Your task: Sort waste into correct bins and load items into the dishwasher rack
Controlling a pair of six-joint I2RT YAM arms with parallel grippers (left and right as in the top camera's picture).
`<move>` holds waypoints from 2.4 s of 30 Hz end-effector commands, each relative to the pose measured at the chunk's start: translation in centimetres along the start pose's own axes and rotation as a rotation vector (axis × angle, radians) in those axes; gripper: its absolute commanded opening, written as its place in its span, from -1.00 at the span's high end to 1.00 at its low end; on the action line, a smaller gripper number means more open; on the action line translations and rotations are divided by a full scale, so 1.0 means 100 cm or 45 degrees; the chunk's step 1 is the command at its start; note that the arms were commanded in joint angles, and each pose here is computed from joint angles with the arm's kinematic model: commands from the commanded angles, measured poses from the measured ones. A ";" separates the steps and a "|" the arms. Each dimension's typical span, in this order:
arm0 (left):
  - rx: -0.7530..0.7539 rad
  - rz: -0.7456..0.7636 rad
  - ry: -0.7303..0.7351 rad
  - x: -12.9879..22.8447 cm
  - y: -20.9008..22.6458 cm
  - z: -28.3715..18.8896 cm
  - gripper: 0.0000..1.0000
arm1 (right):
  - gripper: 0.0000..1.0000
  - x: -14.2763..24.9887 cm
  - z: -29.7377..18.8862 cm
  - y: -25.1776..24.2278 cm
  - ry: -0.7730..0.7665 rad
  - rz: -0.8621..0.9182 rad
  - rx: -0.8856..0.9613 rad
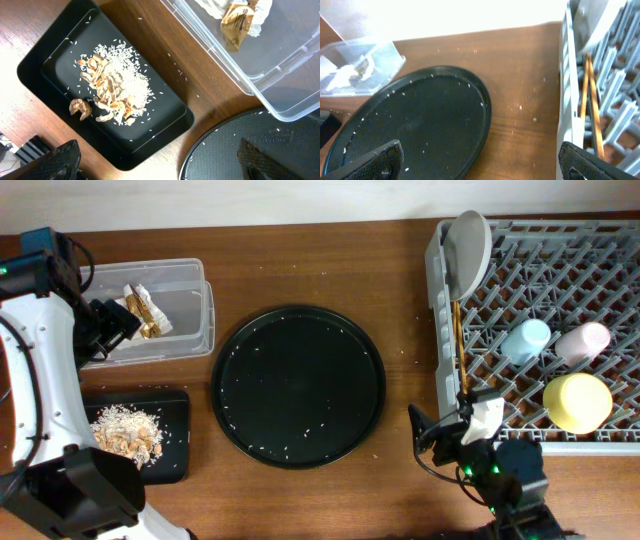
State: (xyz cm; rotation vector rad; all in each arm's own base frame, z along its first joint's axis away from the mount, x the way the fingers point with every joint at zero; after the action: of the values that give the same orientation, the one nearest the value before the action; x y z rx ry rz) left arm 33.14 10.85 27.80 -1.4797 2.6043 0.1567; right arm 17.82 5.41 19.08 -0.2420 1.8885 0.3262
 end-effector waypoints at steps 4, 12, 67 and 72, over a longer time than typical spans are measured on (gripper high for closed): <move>0.015 -0.006 -0.023 0.000 0.003 -0.007 -0.99 | -0.97 0.008 -0.018 -0.007 -0.308 -0.106 0.048; 0.015 -0.006 -0.023 0.000 0.003 -0.007 -1.00 | -0.97 0.021 -0.009 -0.039 -0.370 -0.209 0.274; 1.122 0.748 -1.339 0.191 0.071 0.097 -0.99 | -0.97 0.027 -0.009 -0.047 -0.325 -0.186 0.353; 1.158 0.756 -1.434 0.191 0.075 0.085 -0.99 | -0.97 0.027 -0.009 -0.047 -0.325 -0.186 0.353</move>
State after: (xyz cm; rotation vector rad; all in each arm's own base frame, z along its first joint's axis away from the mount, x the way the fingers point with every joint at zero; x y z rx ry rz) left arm 17.63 0.09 16.34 -0.1790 1.6423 -0.1215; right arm 17.61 0.87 16.53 -0.1465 1.6285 0.0096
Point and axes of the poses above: each gripper's point midway between its finger pads, its own z axis out along the fingers, its own y axis along the line the jaws close on, x = y × z, the point moved 7 cm from there along -z, back along the fingers, and after that the axes turned 9 degrees about -z, right-handed, at the moved point
